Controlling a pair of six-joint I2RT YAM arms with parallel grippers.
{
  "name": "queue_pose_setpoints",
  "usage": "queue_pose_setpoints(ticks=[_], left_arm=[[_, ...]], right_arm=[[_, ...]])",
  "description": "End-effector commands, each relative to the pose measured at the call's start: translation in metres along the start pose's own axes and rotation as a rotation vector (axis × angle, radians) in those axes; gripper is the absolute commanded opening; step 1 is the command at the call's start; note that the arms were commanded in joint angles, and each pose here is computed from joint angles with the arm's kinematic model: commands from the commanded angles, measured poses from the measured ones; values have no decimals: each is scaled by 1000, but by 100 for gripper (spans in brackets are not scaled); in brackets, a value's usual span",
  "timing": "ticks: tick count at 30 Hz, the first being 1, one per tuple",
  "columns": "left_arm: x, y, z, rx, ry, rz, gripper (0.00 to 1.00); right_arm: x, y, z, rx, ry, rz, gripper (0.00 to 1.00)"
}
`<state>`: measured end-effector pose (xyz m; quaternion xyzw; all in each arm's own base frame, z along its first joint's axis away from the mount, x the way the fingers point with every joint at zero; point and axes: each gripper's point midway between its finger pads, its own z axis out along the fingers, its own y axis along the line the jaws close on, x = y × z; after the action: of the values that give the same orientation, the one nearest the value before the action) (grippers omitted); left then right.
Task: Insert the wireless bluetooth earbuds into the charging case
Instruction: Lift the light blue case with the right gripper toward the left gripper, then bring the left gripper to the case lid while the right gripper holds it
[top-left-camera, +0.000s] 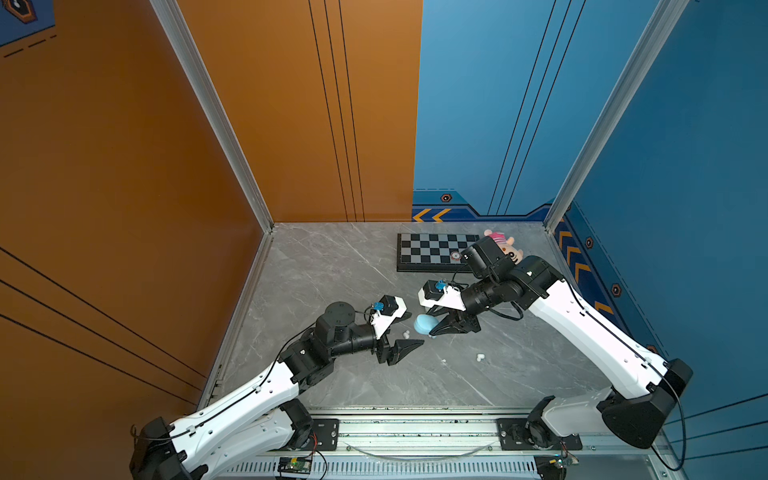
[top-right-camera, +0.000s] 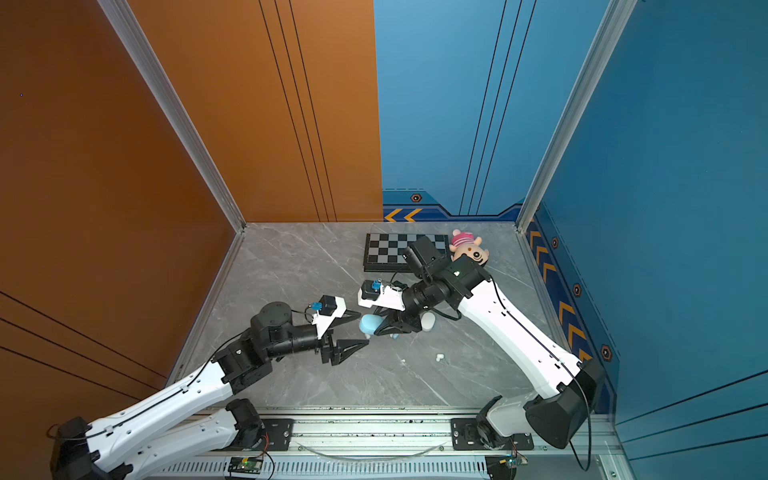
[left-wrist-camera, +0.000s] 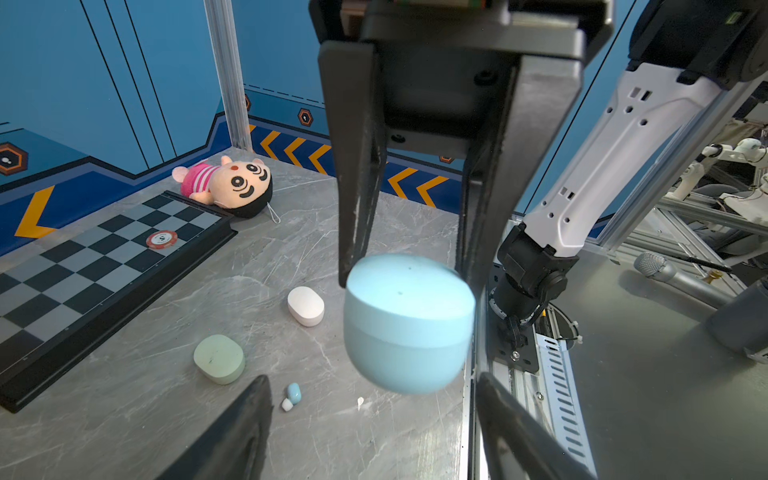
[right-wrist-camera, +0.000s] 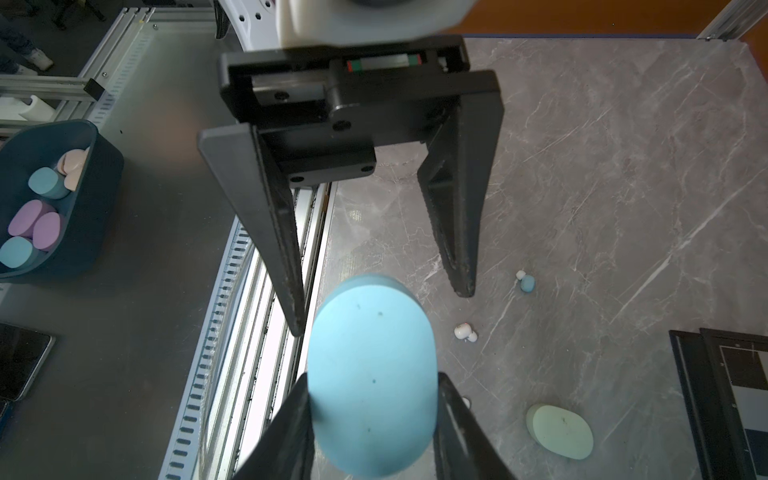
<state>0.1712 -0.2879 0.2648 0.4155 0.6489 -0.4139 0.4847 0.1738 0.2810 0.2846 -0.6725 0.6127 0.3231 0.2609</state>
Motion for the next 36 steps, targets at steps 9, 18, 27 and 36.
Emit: queue_pose_setpoints(ticks=[9, 18, 27, 36], left_arm=[[-28, -14, -4, 50, -68, 20, 69], [-31, -12, -3, 40, -70, 11, 57], [-28, -12, 1, 49, -60, 7, 43], [-28, -10, 2, 41, -59, 15, 14]], right_arm=[[-2, 8, 0, -15, 23, 18, 23], [-1, 14, 7, -32, 46, 2, 23], [-4, 15, 8, -33, 45, -6, 22], [-2, 12, 9, -30, 51, 24, 25]])
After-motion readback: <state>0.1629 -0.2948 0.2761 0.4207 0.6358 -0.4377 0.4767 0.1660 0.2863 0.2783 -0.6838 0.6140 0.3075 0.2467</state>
